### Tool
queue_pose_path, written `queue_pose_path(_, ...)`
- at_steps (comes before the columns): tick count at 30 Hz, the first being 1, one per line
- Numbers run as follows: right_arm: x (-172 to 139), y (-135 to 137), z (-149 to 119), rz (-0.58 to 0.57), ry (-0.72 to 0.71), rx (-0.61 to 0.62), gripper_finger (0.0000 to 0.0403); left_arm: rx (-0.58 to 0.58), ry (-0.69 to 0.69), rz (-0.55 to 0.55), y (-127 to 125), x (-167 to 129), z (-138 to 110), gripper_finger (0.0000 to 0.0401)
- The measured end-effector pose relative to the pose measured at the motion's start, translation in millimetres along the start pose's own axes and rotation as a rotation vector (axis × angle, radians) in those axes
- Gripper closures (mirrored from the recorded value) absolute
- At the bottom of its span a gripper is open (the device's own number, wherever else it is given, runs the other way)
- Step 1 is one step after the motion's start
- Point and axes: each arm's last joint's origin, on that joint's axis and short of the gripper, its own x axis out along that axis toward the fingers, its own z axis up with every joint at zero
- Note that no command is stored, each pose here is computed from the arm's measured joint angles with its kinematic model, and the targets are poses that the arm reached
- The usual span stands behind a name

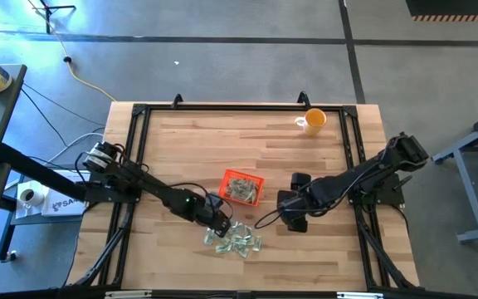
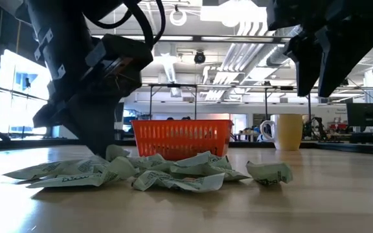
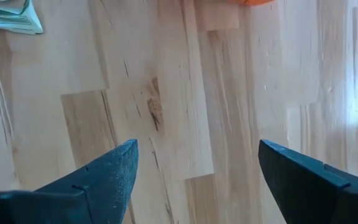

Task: Pick and place Stevia / Truvia into bins
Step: Put the stevia packet into the orange bin

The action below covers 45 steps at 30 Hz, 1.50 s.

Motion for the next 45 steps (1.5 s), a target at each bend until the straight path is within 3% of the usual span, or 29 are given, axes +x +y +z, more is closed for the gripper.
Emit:
queue_pose_path(4, -2, 2, -1, -0.003, -0.011, -0.007, 0.0082, -0.009, -0.011, 0.008, 1, -12, 5, 0.0364)
queue_pose_path(8, -13, 4, -6, -0.031, -0.066, 0.007, 0.0082, 0.027, -0.017, 0.054, -3, -51, 18, 0.0368)
queue_pose_path(13, -21, 0, -9, -0.061, -0.099, 0.073, 0.0082, 0.112, -0.208, 0.053, -9, -98, 51, 0.0379)
queue_pose_path(19, -19, 2, -8, -0.033, -0.089, 0.08, 0.0082, 0.195, -0.201, -0.006, 5, -81, 111, 0.0331)
queue_pose_path(23, -10, 4, -11, 0.009, -0.082, 0.083, 0.0082, 0.174, -0.123, -0.07, 11, -70, 125, 0.0274)
queue_pose_path(28, 7, 14, -9, 0.175, -0.152, 0.014, 0.0082, 0.188, -0.049, -0.095, 10, -77, 116, 0.0205)
queue_pose_path(33, 21, 27, 2, 0.297, -0.385, -0.167, 0.0082, 0.266, -0.037, -0.167, -7, -101, 84, 0.0162)
queue_pose_path(37, 35, 39, 13, 0.363, -0.465, -0.262, 0.0082, 0.254, -0.048, -0.145, -13, -114, 57, 0.0158)
queue_pose_path(45, 74, 71, 25, 0.43, -0.39, -0.38, 0.0082, 0.259, -0.036, -0.084, -15, -120, 26, 0.0184)
